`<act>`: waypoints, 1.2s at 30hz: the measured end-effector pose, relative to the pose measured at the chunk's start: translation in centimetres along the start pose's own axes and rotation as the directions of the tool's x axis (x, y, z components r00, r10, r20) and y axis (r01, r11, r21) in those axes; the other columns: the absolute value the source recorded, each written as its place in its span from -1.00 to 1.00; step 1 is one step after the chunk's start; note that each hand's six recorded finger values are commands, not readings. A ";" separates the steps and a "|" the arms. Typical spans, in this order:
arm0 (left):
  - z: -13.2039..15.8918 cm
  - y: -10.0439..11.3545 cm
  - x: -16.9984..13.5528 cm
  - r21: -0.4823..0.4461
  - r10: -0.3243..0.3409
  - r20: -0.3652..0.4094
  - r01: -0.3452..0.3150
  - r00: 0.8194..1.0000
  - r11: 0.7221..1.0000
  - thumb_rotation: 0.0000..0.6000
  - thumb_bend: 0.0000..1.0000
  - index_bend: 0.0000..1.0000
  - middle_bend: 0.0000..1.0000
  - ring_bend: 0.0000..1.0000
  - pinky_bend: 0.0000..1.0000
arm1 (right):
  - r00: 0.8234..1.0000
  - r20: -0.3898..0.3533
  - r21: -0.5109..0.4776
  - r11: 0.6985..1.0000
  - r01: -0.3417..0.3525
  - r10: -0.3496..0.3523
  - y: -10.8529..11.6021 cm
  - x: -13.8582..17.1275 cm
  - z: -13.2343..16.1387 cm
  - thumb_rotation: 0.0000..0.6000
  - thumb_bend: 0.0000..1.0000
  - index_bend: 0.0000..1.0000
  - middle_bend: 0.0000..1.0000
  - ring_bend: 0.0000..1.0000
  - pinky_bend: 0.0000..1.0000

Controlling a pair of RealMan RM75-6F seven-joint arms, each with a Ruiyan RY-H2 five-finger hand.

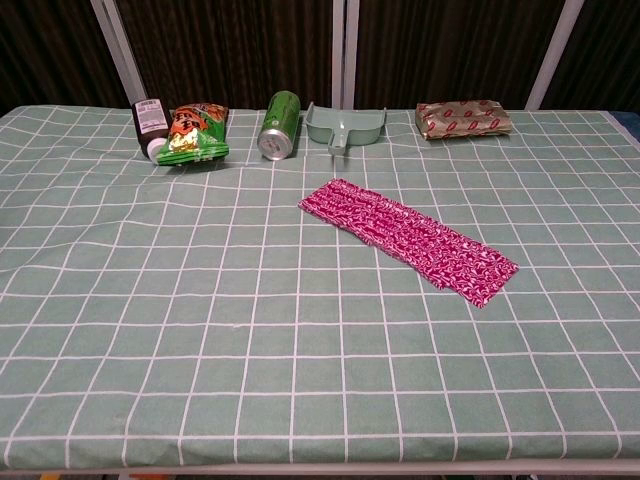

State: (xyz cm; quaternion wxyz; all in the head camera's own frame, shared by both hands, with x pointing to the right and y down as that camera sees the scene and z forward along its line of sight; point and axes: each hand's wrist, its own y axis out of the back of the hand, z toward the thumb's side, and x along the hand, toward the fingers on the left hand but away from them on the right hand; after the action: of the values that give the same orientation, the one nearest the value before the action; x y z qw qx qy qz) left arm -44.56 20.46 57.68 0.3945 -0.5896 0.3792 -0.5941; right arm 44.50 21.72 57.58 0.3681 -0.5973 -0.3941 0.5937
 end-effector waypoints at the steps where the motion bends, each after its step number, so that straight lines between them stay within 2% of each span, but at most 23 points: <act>1: 0.0 0.0 0.0 -0.002 -0.002 0.000 0.002 1.000 1.000 1.00 -0.66 -0.85 -0.98 -1.00 -0.71 | 1.000 -0.001 0.000 1.000 -0.003 0.003 -0.1 -0.1 0.0 1.00 -0.58 -1.00 -1.00 -1.00 -1.00; 14: 0.9 0.5 0.2 -0.005 -0.003 0.021 0.003 1.000 1.000 1.00 -0.67 -0.85 -0.98 -1.00 -0.71 | 0.998 -0.051 0.007 0.999 -0.045 0.045 -0.9 -0.8 1.6 1.00 -0.58 -1.00 -1.00 -1.00 -1.00; 20: 0.8 0.4 0.0 -0.011 -0.002 0.022 0.002 1.000 1.000 1.00 -0.67 -0.85 -0.98 -1.00 -0.71 | 0.995 -0.083 0.024 0.998 -0.059 0.061 -1.6 -0.9 2.3 1.00 -0.51 -1.00 -1.00 -1.00 -1.00; 21: 0.8 0.3 0.0 -0.015 -0.003 0.022 0.003 1.000 1.000 1.00 -0.66 -0.85 -0.98 -1.00 -0.71 | 0.994 -0.089 0.026 0.998 -0.058 0.060 -1.6 -0.9 2.4 1.00 -0.49 -1.00 -1.00 -1.00 -0.99; 23: 0.9 0.2 0.0 -0.019 -0.006 0.025 0.006 1.000 1.000 1.00 -0.67 -0.85 -0.98 -1.00 -0.71 | 0.993 -0.105 0.030 0.998 -0.055 0.058 -1.7 -1.0 2.7 1.00 -0.43 -1.00 -0.96 -0.90 -0.82; 24: 0.9 0.2 0.0 -0.017 -0.006 0.027 0.006 1.000 1.000 1.00 -0.66 -0.85 -0.98 -1.00 -0.71 | 0.992 -0.111 0.034 0.998 -0.055 0.058 -1.7 -1.1 2.8 1.00 -0.37 -1.00 -0.88 -0.77 -0.61; 25: 0.9 0.2 0.0 -0.015 -0.004 0.028 0.005 1.000 1.000 1.00 -0.67 -0.85 -0.98 -1.00 -0.71 | 0.992 -0.115 0.038 0.998 -0.056 0.060 -1.7 -1.1 2.9 1.00 -0.28 -1.00 -0.71 -0.53 -0.33; 26: 0.9 0.3 0.0 -0.015 -0.001 0.030 0.002 1.000 1.000 1.00 -0.67 -0.85 -0.98 -1.00 -0.71 | 0.991 -0.121 0.042 0.997 -0.057 0.062 -1.7 -1.2 3.1 1.00 -0.20 -1.00 -0.47 -0.30 -0.12; 27: 0.9 0.3 0.0 -0.015 0.001 0.030 0.000 1.000 1.000 1.00 -0.67 -0.85 -0.98 -1.00 -0.71 | 0.990 -0.126 0.046 0.997 -0.058 0.063 -1.6 -1.3 3.3 1.00 -0.04 -1.00 -0.10 0.02 0.11; 28: 0.9 0.3 0.0 -0.017 0.002 0.029 -0.001 1.000 1.000 1.00 -0.67 -0.85 -0.98 -1.00 -0.71 | 0.989 -0.130 0.050 0.997 -0.060 0.066 -1.6 -1.4 3.4 1.00 0.10 -0.99 0.19 0.25 0.28; 30: 0.9 0.4 0.0 -0.019 0.004 0.027 -0.004 1.000 1.000 1.00 -0.66 -0.85 -0.98 -1.00 -0.71 | 0.987 -0.138 0.066 0.995 -0.075 0.083 -1.9 -1.6 3.8 1.00 0.35 -0.91 0.53 0.52 0.45; 33: 0.9 0.5 -0.1 -0.021 0.009 0.026 -0.008 1.000 1.000 1.00 -0.67 -0.85 -0.98 -1.00 -0.71 | 0.984 -0.145 0.118 0.990 -0.082 0.098 -2.2 -1.9 4.3 1.00 0.56 -0.78 0.67 0.64 0.50; 36: 0.8 0.6 -0.3 -0.025 0.009 0.024 -0.008 1.000 1.000 1.00 -0.66 -0.85 -0.98 -1.00 -0.71 | 0.981 -0.155 0.175 0.980 -0.093 0.121 -3.2 -2.3 5.3 1.00 0.69 -0.76 0.71 0.67 0.52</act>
State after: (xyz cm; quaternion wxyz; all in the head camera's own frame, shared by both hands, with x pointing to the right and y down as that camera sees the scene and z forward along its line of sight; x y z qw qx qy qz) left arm -43.74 20.56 57.04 0.3944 -0.6000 0.3841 -0.5804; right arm 39.09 20.81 61.27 0.4155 -0.6317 -0.2787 0.5922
